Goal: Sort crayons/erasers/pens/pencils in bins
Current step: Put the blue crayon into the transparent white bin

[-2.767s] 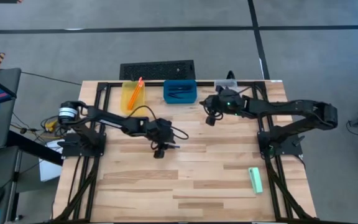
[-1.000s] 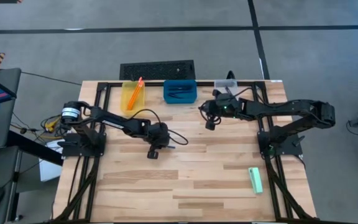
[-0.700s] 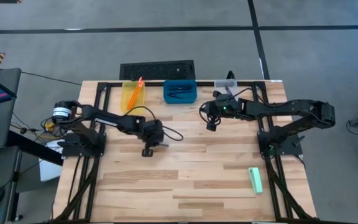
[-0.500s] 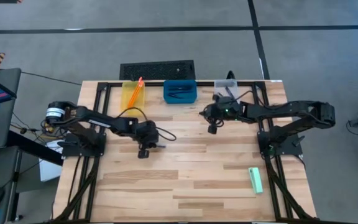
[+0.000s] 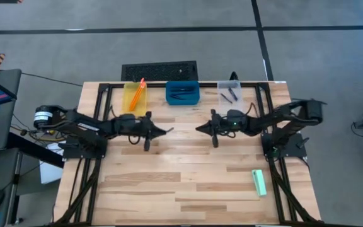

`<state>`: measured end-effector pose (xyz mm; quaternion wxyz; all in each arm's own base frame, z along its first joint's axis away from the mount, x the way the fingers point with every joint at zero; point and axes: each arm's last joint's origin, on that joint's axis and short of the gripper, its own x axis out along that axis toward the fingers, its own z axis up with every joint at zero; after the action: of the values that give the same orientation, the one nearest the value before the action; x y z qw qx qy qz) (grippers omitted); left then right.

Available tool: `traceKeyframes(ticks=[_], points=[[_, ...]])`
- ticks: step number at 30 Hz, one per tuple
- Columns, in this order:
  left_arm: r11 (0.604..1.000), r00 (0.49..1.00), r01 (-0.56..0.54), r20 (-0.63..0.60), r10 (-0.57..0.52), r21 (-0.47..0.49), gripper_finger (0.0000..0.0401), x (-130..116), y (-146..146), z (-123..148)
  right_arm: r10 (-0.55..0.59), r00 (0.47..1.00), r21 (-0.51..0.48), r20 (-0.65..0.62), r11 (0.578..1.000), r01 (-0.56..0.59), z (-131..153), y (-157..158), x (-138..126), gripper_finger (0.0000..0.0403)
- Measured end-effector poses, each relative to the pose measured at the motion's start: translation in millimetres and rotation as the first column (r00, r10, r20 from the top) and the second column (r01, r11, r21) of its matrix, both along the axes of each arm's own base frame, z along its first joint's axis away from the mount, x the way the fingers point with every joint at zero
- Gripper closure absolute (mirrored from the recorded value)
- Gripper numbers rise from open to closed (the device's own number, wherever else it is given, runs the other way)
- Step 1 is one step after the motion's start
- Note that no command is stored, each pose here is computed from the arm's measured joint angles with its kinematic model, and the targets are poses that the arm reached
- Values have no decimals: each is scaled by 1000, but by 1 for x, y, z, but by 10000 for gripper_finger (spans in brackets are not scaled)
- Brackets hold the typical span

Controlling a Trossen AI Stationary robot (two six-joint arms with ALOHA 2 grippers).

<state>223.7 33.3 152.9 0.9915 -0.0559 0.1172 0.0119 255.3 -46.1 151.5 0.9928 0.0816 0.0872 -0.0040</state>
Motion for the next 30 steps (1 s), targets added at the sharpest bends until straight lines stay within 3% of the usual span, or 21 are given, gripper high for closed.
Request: traceKeyframes(ticks=[5,16,22,30], points=[[999,991,-42,125,45,-28,390,0,8,11,1,992,39,128,999,-6,5,0,35,352],[990,958,-117,254,133,-78,390,-2,21,24,-47,960,112,275,994,17,41,-6,98,163],[990,943,-96,309,124,-104,390,-3,23,30,-200,923,102,329,979,176,58,-8,108,159],[993,934,-72,342,102,-97,390,-3,22,33,-202,914,102,353,979,177,67,-7,113,179]])
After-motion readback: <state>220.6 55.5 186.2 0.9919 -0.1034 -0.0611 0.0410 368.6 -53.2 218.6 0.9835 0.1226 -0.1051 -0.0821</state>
